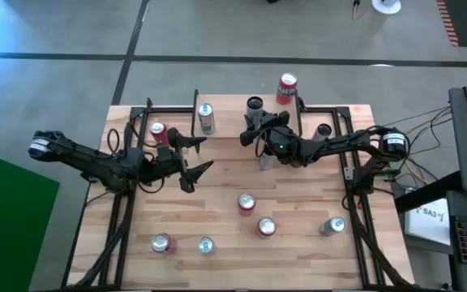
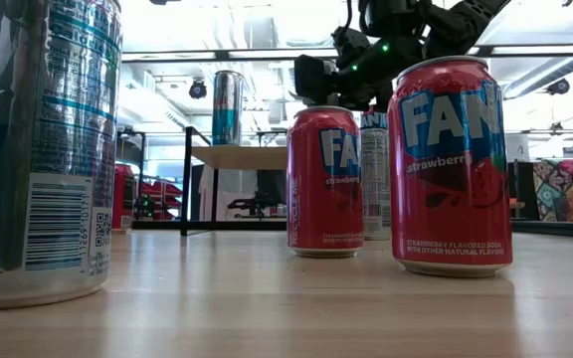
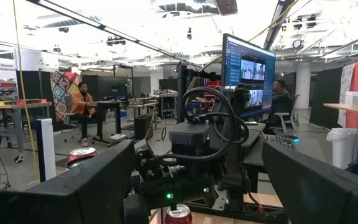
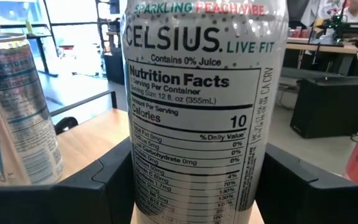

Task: Place canned beverage on shelf
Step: Put the left white pink soda can on the shelf

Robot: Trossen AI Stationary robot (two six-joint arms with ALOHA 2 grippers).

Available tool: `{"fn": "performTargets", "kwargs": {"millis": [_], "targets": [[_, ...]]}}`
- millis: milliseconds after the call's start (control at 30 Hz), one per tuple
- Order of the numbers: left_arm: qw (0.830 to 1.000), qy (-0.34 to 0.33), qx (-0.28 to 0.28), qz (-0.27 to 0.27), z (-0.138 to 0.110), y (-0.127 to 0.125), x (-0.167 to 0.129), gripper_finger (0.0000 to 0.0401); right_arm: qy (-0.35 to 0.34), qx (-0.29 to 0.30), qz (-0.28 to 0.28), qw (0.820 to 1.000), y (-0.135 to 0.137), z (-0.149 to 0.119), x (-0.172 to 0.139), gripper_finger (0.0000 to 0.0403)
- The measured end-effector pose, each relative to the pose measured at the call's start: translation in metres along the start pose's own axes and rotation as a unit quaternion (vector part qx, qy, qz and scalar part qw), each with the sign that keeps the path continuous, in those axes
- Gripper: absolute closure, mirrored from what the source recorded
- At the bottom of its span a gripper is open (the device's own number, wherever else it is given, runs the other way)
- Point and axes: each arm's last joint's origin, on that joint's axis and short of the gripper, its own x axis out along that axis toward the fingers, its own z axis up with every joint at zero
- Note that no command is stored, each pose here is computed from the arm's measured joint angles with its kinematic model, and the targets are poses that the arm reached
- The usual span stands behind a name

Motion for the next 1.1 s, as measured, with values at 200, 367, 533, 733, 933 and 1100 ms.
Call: {"fn": "performTargets", "kwargs": {"millis": [200,367,533,733,933,1100], "targets": [[1.000,0.000,0.004,0.000,0.000,0.000,0.000,0.0062,0.000,-0.009,0.000,1.000,0.000,0.000,0.000,0.0147],[1.000,0.002,0.004,0.012,0.000,0.001,0.000,0.0062,0.000,-0.019,0.001,1.000,0.000,0.000,0.000,0.0108],[1.000,0.002,0.004,0.013,0.000,0.001,0.000,0.0062,0.000,-0.023,0.002,1.000,0.000,0.000,0.000,0.0073],[1.000,0.002,0.004,0.013,0.000,0.001,0.000,0.0062,-0.002,-0.026,0.004,1.000,-0.001,0.004,-0.002,0.0060],[1.000,0.007,0.007,0.012,-0.001,0.001,0.000,0.0062,0.003,-0.025,0.010,1.000,-0.004,0.016,-0.011,0.0058],[1.000,0.016,0.008,0.011,-0.005,-0.001,0.002,0.0062,0.002,-0.015,0.032,0.999,-0.005,0.035,-0.031,0.0058]]}}
